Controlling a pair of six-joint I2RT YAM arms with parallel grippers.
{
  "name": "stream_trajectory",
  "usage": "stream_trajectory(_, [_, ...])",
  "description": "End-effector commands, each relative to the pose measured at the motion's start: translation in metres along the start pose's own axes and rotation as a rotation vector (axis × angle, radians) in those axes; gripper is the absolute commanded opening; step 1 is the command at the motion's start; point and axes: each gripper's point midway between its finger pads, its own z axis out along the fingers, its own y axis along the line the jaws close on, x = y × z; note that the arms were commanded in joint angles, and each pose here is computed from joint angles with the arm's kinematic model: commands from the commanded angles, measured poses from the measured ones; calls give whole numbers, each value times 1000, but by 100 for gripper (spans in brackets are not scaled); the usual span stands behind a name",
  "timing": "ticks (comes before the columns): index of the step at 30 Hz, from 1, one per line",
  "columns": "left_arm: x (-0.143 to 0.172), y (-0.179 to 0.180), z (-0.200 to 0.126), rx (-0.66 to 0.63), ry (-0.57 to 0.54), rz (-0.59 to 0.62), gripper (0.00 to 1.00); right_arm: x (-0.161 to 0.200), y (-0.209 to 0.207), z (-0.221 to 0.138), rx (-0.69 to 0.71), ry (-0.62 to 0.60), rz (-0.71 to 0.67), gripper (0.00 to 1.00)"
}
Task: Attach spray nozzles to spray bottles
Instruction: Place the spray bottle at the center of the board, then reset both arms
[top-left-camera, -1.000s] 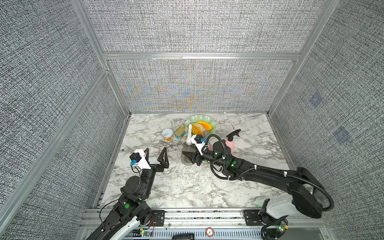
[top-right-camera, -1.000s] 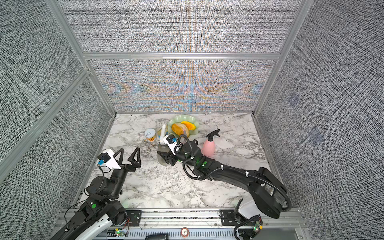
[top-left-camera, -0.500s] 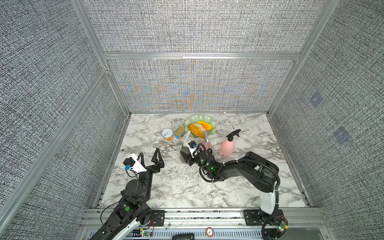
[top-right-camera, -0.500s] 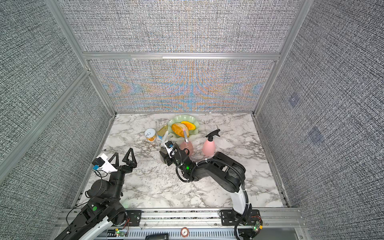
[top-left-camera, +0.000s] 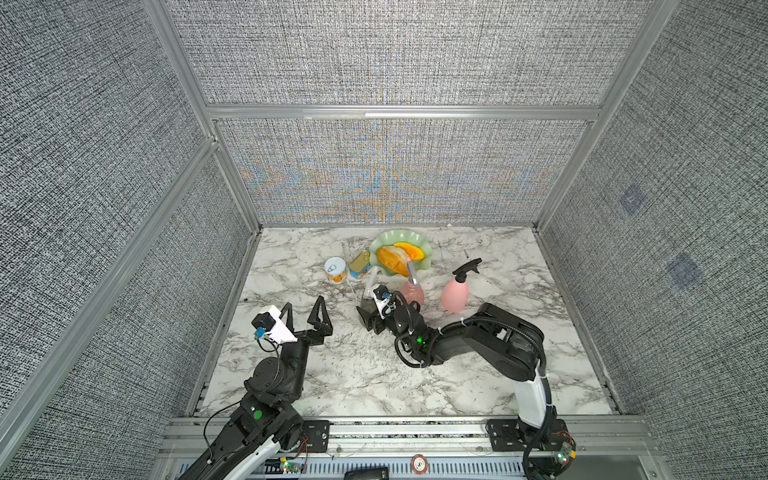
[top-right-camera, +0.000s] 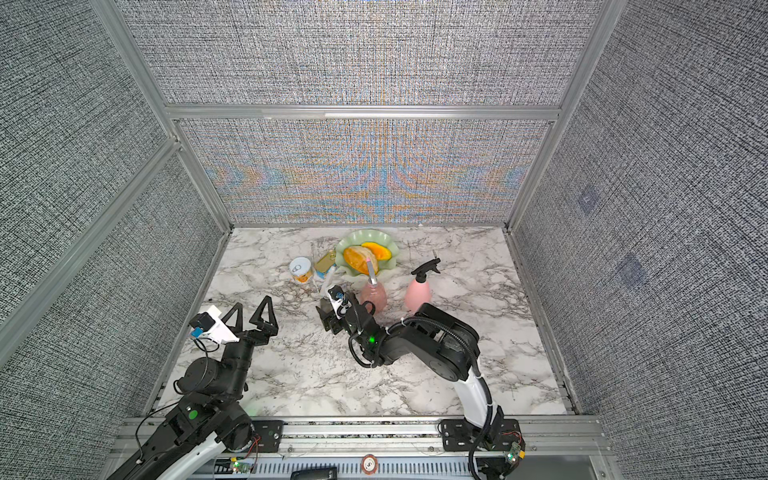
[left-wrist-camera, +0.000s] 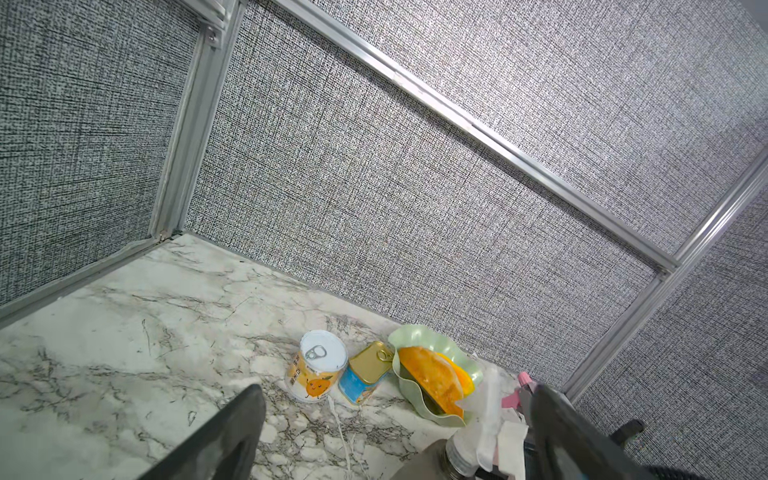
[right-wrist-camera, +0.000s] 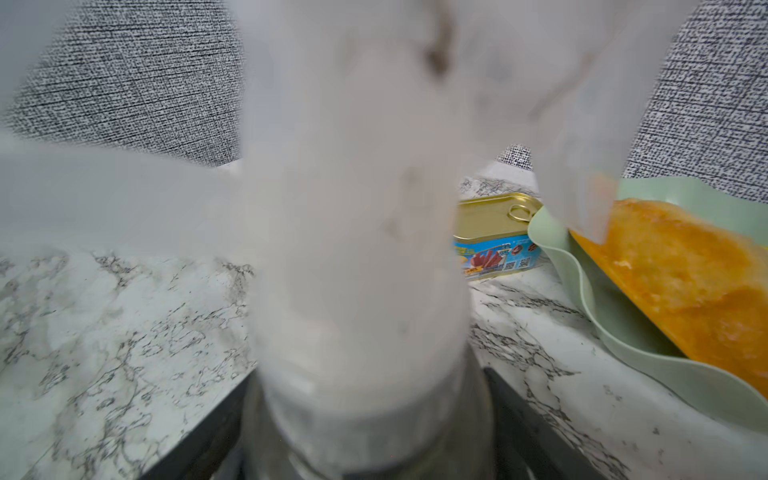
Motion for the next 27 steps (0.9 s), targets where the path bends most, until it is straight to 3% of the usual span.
stream_trajectory(1, [-9, -9, 0, 39, -22, -8, 99, -9, 2, -7, 13, -19, -17, 85])
stream_trajectory(10, [-15, -13, 0, 46, -33, 3, 99, -29, -1, -25, 29, -42, -6, 91])
stream_trajectory(11, [-15, -13, 0, 47, -31, 5, 99, -30, -2, -27, 32, -42, -4, 97])
stream_trajectory(14, [-18, -14, 0, 53, -35, 10, 99, -33, -5, -38, 39, -43, 19, 99])
stream_trajectory(23, [-56, -31, 0, 68, -85, 53, 99, -87, -20, -126, 69, -104, 7, 99])
stream_trajectory(27, [-61, -44, 10, 68, -38, 147, 99, -123, -45, -165, 185, -92, -11, 99])
